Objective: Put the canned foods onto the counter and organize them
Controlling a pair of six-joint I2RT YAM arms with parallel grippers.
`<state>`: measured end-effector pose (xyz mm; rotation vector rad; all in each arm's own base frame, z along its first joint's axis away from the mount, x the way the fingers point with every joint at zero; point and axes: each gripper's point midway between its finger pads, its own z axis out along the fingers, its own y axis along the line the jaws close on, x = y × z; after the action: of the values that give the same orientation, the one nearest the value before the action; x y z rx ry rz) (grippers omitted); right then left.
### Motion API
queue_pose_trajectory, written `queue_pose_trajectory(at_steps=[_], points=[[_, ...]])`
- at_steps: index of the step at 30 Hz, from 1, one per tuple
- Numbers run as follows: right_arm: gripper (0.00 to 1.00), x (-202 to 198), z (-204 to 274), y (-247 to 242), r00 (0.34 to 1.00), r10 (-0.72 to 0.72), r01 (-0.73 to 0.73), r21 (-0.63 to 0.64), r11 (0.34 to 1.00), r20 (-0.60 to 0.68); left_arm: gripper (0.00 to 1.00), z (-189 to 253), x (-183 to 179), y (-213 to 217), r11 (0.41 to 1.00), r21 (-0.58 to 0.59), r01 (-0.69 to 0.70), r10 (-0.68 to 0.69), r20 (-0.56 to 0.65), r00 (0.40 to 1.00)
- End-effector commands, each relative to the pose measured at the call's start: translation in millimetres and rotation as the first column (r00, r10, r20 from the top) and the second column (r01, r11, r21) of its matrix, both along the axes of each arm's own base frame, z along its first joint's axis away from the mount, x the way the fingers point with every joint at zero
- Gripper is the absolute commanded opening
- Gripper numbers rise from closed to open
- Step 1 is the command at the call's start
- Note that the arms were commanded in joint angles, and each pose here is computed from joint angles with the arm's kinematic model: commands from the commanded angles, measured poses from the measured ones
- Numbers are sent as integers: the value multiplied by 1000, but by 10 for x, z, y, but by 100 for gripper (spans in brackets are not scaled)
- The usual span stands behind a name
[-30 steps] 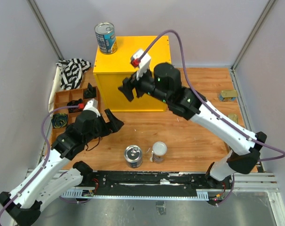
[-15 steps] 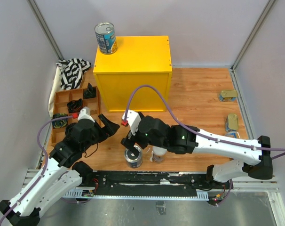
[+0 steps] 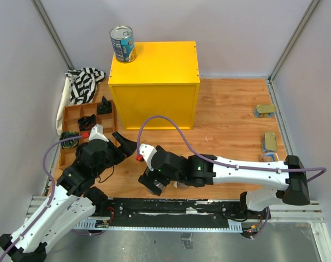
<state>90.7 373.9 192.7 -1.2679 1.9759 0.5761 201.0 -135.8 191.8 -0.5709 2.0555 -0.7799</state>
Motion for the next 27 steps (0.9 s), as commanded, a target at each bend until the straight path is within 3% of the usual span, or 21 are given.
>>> queue_pose_trajectory(at_steps=[1,27], points=[[98,-114,-215,-20,999,23,-25,-55,998,-44,91,51,30,19,999,-38,-31,33,35,999],[98,43,-815,-136,990,-83,60,-194,979,-115,92,36,-35,95,997,-57,-56,58,37,998]])
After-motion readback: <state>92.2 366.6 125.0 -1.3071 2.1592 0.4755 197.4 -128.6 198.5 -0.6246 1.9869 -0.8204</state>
